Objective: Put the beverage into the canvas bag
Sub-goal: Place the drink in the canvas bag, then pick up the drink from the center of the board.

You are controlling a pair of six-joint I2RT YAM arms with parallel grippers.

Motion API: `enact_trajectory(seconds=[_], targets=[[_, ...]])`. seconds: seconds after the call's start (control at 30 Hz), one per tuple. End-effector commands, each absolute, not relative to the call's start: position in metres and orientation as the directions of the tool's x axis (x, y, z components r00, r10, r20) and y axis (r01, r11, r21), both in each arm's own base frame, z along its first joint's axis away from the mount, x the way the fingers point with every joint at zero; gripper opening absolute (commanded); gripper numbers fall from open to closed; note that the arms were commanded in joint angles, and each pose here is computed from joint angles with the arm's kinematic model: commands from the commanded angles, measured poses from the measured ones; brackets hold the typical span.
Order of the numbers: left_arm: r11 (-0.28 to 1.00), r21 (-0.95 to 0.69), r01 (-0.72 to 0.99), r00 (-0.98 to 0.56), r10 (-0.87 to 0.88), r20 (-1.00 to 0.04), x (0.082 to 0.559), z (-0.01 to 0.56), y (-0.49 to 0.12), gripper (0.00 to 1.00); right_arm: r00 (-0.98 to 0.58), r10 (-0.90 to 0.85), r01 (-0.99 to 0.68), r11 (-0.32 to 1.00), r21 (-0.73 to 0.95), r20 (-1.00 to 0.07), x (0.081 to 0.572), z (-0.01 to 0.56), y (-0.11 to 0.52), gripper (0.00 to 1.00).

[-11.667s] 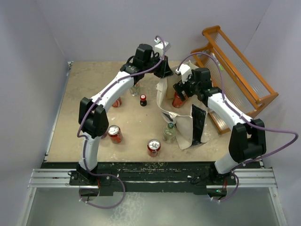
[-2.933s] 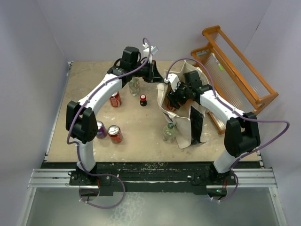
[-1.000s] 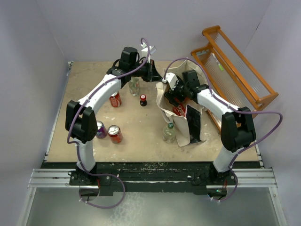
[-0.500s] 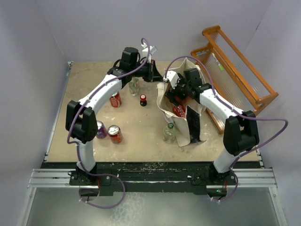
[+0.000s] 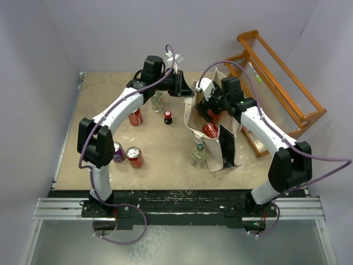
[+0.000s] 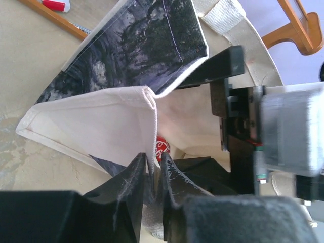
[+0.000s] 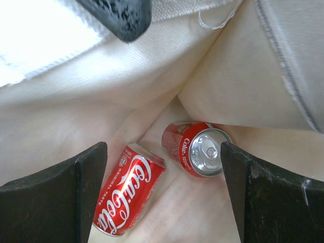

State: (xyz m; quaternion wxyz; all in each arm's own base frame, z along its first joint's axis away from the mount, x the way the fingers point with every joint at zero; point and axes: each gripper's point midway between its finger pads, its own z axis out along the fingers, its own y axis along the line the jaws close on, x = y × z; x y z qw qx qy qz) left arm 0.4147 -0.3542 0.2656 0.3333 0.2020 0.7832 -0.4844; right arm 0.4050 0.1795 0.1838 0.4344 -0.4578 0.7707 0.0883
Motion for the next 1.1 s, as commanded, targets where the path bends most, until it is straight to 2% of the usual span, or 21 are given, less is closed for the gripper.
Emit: enact_trajectory(seconds=[0.0,0.43,0.6,0.77,1.0,1.07], targets=[[0.396,-0.631,0.667,-0.683,-0.015,-0.730,0.407,0.285,-0.361,0.24,-0.139,-0.563,-0.763,0.586,-0.274,-0.815,0.400,0.230,0.185,0.93],[0.357,-0.575,0.736,-0.621,0.022,-0.783,0.402,0.306,-0.362,0.59,-0.082,-0.504,-0.747,0.602,-0.282,-0.860,0.382,0.282,0.185,0.92],[0.350,-0.501,0.792,-0.552,0.057,-0.832,0.399,0.321,-0.358,0.79,-0.053,-0.480,-0.732,0.615,-0.293,-0.875,0.372,0.306,0.181,0.91],[0.351,-0.403,0.845,-0.457,0.083,-0.886,0.394,0.340,-0.349,0.90,-0.041,-0.479,-0.724,0.619,-0.304,-0.877,0.362,0.332,0.177,0.90],[0.435,-0.236,0.869,-0.310,0.108,-0.944,0.393,0.369,-0.306,0.96,0.061,-0.442,-0.871,0.414,-0.263,-0.895,0.315,0.359,0.204,0.88],[0.469,-0.217,0.856,-0.294,0.097,-0.951,0.396,0.374,-0.283,0.97,0.082,-0.438,-0.906,0.342,-0.250,-0.895,0.300,0.361,0.213,0.84]])
